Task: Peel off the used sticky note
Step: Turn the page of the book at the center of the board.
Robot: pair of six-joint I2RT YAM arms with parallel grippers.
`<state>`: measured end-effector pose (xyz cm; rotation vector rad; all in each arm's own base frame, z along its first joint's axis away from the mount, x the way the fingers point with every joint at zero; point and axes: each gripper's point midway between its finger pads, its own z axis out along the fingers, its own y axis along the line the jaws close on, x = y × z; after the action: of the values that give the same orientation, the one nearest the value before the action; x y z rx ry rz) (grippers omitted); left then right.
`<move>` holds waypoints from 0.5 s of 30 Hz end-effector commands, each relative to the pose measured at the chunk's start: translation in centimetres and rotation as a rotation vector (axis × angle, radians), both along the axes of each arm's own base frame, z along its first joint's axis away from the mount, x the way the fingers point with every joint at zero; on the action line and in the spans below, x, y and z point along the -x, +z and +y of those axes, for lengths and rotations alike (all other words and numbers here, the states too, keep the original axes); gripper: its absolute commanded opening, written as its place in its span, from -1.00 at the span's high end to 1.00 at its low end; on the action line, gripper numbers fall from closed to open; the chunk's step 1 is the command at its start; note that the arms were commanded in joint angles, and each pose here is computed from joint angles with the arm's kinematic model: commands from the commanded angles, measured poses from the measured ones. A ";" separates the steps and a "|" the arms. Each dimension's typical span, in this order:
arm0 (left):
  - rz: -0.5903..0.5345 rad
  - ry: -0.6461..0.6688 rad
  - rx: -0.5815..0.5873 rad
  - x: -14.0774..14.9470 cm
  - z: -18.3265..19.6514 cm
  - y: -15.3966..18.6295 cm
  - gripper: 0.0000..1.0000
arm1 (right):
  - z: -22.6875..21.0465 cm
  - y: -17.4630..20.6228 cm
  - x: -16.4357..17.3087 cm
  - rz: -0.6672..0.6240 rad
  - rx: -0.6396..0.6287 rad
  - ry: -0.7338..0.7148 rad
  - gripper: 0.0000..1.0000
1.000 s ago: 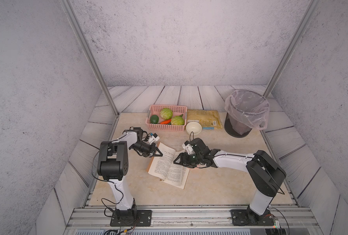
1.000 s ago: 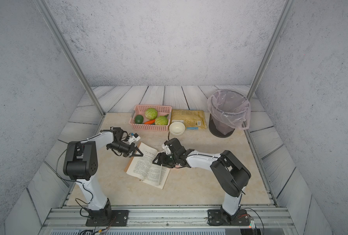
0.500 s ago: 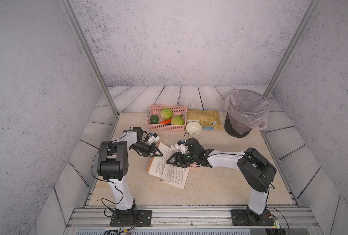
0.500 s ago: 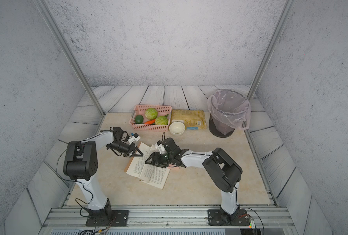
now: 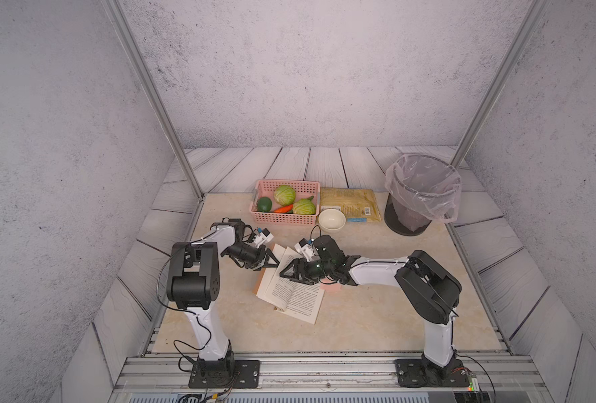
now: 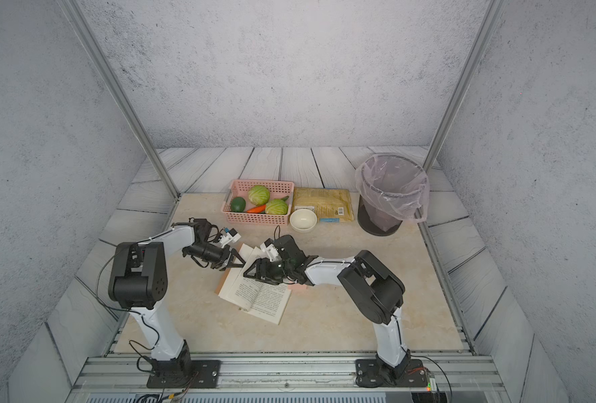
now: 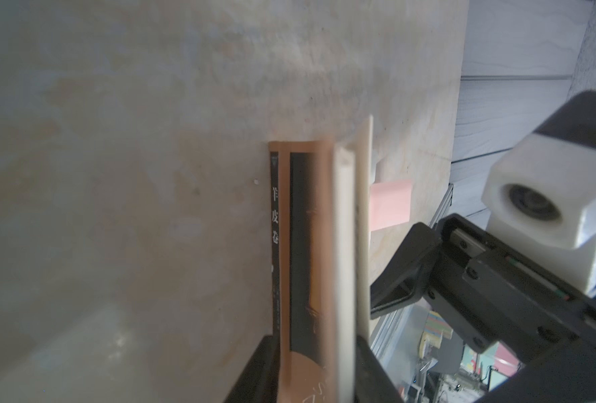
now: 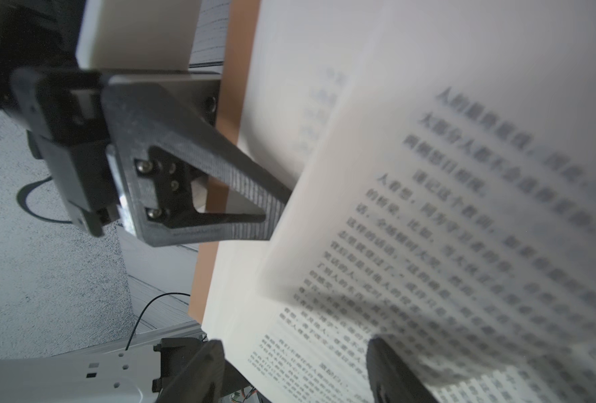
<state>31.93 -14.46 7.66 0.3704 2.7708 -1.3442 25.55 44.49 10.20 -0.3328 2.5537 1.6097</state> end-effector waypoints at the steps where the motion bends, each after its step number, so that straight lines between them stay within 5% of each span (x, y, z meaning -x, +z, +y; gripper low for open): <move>1: 0.021 0.001 0.010 0.2 0.2 -0.3 0.13 | 0.7 0.0 0.1 0.001 -0.013 0.014 -0.39; 15: 0.004 0.008 0.011 0.2 0.5 0.2 -0.16 | 0.6 -1.2 0.2 0.005 0.004 0.009 -0.38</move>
<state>32.01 -14.31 7.65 0.3639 2.7698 -1.3424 25.63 44.83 9.87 -0.3411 2.5422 1.6182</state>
